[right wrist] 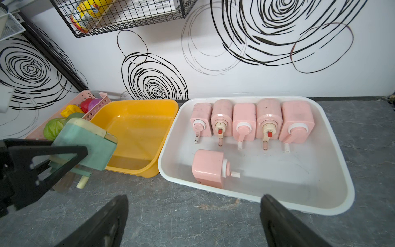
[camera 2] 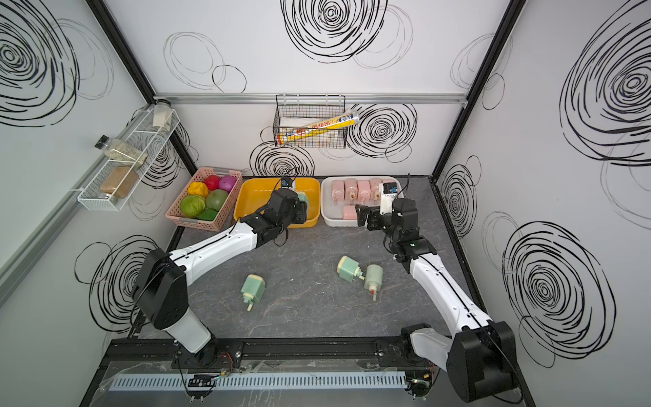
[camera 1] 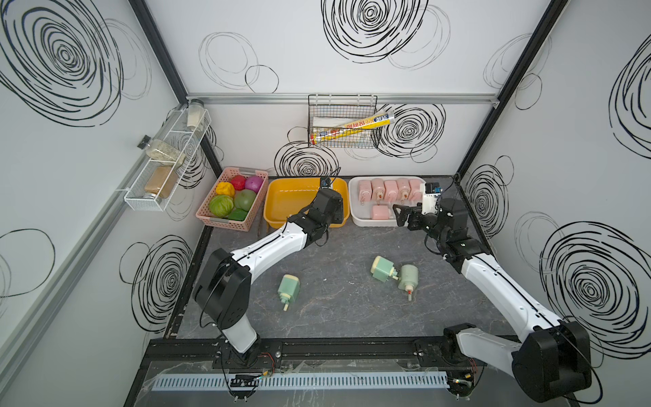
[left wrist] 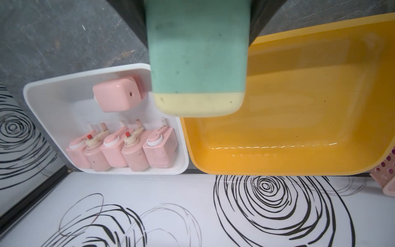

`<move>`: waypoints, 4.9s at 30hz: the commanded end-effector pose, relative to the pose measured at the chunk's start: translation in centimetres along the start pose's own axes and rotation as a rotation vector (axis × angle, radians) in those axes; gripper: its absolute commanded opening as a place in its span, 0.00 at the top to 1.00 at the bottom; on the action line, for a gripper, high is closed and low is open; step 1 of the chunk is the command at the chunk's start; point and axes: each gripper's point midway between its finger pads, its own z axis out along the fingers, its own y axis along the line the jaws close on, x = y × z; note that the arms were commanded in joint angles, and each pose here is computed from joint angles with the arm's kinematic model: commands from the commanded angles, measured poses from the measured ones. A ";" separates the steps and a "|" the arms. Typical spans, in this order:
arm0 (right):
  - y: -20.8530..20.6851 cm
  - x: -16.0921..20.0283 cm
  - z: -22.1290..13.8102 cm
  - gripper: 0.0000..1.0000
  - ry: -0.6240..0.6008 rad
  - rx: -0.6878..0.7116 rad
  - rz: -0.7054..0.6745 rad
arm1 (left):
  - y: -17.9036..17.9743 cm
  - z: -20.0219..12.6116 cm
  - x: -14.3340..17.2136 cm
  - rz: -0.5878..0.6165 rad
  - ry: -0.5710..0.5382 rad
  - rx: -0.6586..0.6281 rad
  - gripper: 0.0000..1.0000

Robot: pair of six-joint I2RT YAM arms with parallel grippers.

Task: Place the pencil sharpeners by color into the storage box
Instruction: Place the pencil sharpener in the storage box, then pick up the pencil sharpener from the center of the board.

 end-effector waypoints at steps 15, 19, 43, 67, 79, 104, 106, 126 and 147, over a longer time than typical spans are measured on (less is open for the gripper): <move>1.1 2.5 -0.8 0.00 0.089 -0.059 0.068 | 2.1 11.5 -2.0 -0.079 0.056 -0.104 1.00; 1.0 2.5 -1.0 0.00 0.090 -0.052 0.068 | 1.7 13.2 -1.2 -0.085 0.085 -0.098 1.00; 0.6 3.0 -1.4 0.00 0.104 -0.030 0.050 | 0.8 16.9 3.3 -0.064 0.149 -0.181 0.43; 0.6 3.1 -1.6 0.00 0.105 -0.024 0.041 | -0.2 16.2 2.2 -0.055 0.156 -0.124 0.22; 2.2 3.1 -1.6 0.00 0.090 -0.123 0.035 | -1.2 11.2 -1.5 -0.050 0.085 -0.036 0.01; 15.0 7.3 -1.2 0.00 0.149 -0.535 -0.242 | 8.0 -8.0 5.3 -0.187 0.071 -0.129 0.01; 16.5 8.6 -1.1 0.00 0.168 -0.556 -0.283 | 9.1 -8.8 6.5 -0.214 0.082 -0.141 0.01; 18.6 11.8 -0.3 0.00 0.184 -0.505 -0.239 | 17.2 -10.1 17.6 -0.434 0.257 -0.248 0.01; 18.1 11.9 1.3 0.00 0.193 -0.448 -0.239 | 14.7 -12.3 21.2 -0.587 0.310 -0.216 0.01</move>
